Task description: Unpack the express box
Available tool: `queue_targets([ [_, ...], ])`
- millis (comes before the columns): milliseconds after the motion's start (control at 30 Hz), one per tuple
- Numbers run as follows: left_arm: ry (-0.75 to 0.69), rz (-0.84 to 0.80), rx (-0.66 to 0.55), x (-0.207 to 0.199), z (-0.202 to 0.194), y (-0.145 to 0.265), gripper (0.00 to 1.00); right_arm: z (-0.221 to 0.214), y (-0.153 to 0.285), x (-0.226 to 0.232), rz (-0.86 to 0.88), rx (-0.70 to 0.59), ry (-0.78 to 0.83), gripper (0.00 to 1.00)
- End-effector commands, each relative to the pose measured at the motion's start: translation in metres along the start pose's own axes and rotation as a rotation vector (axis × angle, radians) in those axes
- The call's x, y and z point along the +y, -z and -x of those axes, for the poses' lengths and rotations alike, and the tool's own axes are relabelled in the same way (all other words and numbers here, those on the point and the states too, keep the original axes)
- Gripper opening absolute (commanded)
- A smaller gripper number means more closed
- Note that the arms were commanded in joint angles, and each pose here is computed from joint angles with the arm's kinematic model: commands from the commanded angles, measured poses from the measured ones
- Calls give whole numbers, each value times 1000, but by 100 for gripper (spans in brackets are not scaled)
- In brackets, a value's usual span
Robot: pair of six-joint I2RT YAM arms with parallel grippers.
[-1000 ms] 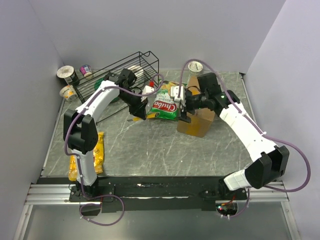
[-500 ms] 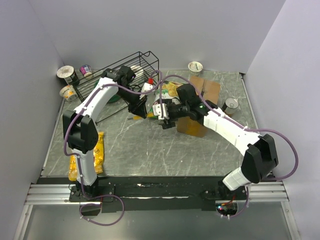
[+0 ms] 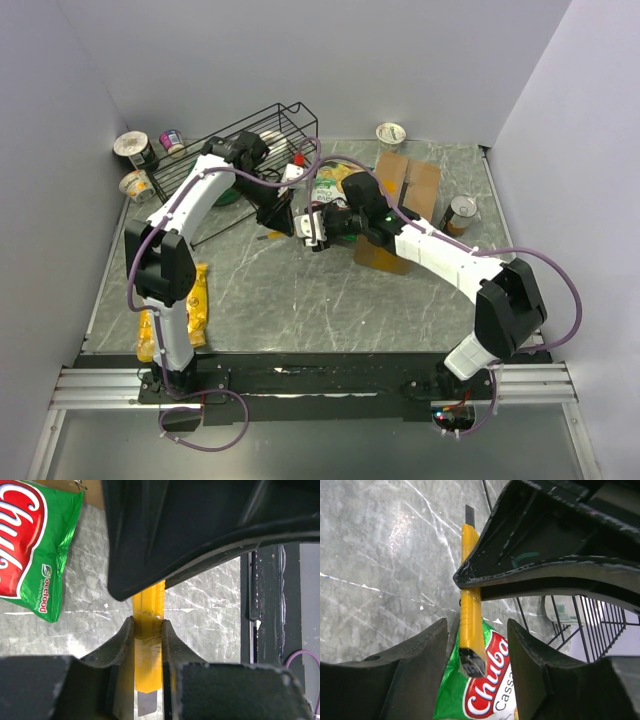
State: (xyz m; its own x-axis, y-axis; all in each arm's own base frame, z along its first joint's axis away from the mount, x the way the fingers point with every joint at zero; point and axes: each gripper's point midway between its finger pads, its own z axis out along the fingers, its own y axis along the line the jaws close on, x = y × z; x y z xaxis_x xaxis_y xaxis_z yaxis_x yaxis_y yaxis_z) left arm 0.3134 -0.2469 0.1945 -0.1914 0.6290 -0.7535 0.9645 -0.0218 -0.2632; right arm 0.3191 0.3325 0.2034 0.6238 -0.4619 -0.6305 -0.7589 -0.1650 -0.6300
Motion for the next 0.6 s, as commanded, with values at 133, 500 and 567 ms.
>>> queue_targets([
  [133, -37, -14, -81, -6, 18, 15, 2, 5, -6, -14, -5, -3, 50, 14],
  [500, -75, 457, -342, 17, 50, 67, 77, 5, 62, -25, 183, 111, -614, 0],
  [567, -110, 487, -389, 2, 56, 75, 83, 9, 70, -12, 256, 101, -733, 0],
])
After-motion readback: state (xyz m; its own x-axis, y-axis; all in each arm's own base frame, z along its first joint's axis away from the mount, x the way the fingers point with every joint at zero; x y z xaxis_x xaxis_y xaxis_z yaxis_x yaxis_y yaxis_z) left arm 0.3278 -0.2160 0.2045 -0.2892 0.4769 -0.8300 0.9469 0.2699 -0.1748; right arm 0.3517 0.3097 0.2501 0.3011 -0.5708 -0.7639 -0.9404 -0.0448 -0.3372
